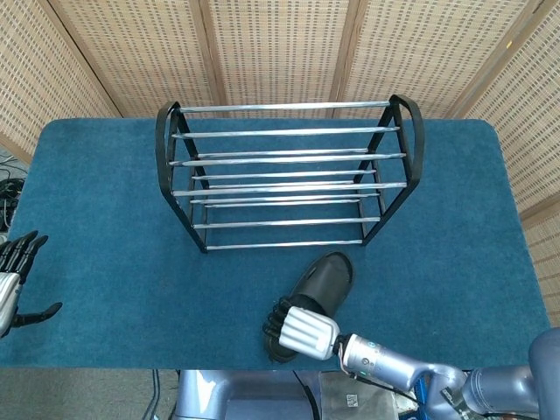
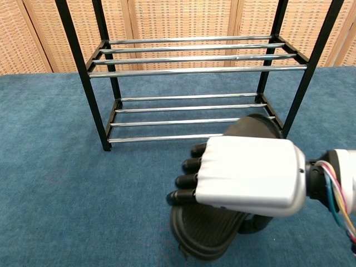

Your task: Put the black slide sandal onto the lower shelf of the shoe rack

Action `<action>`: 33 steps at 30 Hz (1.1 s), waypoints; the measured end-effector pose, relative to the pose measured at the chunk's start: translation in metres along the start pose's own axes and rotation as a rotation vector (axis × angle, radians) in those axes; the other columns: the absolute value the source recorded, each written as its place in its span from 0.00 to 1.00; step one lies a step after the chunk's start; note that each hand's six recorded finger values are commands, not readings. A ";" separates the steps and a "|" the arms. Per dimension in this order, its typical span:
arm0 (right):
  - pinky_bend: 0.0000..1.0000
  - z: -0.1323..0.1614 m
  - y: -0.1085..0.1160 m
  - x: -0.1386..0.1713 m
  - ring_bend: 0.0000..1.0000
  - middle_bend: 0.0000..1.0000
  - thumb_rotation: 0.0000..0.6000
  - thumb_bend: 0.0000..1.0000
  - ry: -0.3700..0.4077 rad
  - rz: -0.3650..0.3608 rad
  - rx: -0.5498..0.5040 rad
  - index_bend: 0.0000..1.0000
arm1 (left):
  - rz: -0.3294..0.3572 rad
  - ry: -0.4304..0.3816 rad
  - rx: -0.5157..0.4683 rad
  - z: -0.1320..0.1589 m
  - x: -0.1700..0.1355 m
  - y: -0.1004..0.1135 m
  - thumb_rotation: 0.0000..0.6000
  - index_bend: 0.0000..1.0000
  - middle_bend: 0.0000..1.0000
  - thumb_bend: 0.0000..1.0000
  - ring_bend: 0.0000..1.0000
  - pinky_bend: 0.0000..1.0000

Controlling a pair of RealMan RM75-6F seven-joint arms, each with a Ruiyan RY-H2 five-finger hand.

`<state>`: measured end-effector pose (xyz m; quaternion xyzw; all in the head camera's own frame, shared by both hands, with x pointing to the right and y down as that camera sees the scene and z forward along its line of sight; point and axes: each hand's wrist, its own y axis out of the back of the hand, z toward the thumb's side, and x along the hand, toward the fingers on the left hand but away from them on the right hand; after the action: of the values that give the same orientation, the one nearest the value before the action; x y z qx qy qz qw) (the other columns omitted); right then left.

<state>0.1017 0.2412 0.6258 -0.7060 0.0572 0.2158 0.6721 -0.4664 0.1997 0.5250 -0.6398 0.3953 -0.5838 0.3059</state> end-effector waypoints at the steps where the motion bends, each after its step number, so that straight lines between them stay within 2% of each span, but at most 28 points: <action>1: 0.41 -0.001 0.001 -0.003 0.43 0.55 1.00 0.67 0.029 -0.011 0.013 0.53 | -0.001 0.002 -0.005 -0.001 0.001 0.001 1.00 0.00 0.00 0.18 0.00 0.00; 4: 0.41 -0.005 0.000 -0.011 0.43 0.54 1.00 0.68 0.097 -0.033 0.058 0.53 | 0.000 0.007 -0.013 -0.003 0.002 0.002 1.00 0.00 0.00 0.18 0.00 0.00; 8: 0.41 -0.018 -0.009 -0.021 0.43 0.52 1.00 0.69 0.159 -0.046 0.187 0.53 | -0.005 0.022 -0.018 -0.007 0.004 0.002 1.00 0.00 0.00 0.18 0.00 0.00; 18: 0.41 -0.071 -0.033 -0.044 0.42 0.50 1.00 0.75 0.259 0.001 0.369 0.53 | -0.014 0.053 -0.032 -0.014 0.010 0.002 1.00 0.00 0.00 0.18 0.00 0.00; 23: 0.35 -0.096 -0.034 -0.058 0.41 0.47 1.00 0.75 0.254 0.022 0.403 0.53 | -0.030 0.060 -0.025 -0.015 0.014 -0.001 1.00 0.00 0.00 0.18 0.00 0.00; 28: 0.35 -0.118 -0.035 -0.068 0.39 0.46 1.00 0.75 0.214 0.047 0.424 0.53 | -0.043 0.065 -0.019 -0.015 0.017 -0.004 1.00 0.00 0.00 0.18 0.00 0.00; 33: 0.35 -0.133 -0.041 -0.071 0.33 0.42 1.00 0.75 0.193 0.078 0.441 0.52 | -0.047 0.068 -0.018 -0.016 0.019 -0.004 1.00 0.00 0.00 0.18 0.00 0.00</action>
<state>0.0831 0.1009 0.6916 -0.5567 0.1939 0.1555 0.7927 -0.4810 0.1865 0.5405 -0.6316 0.3953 -0.6086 0.2728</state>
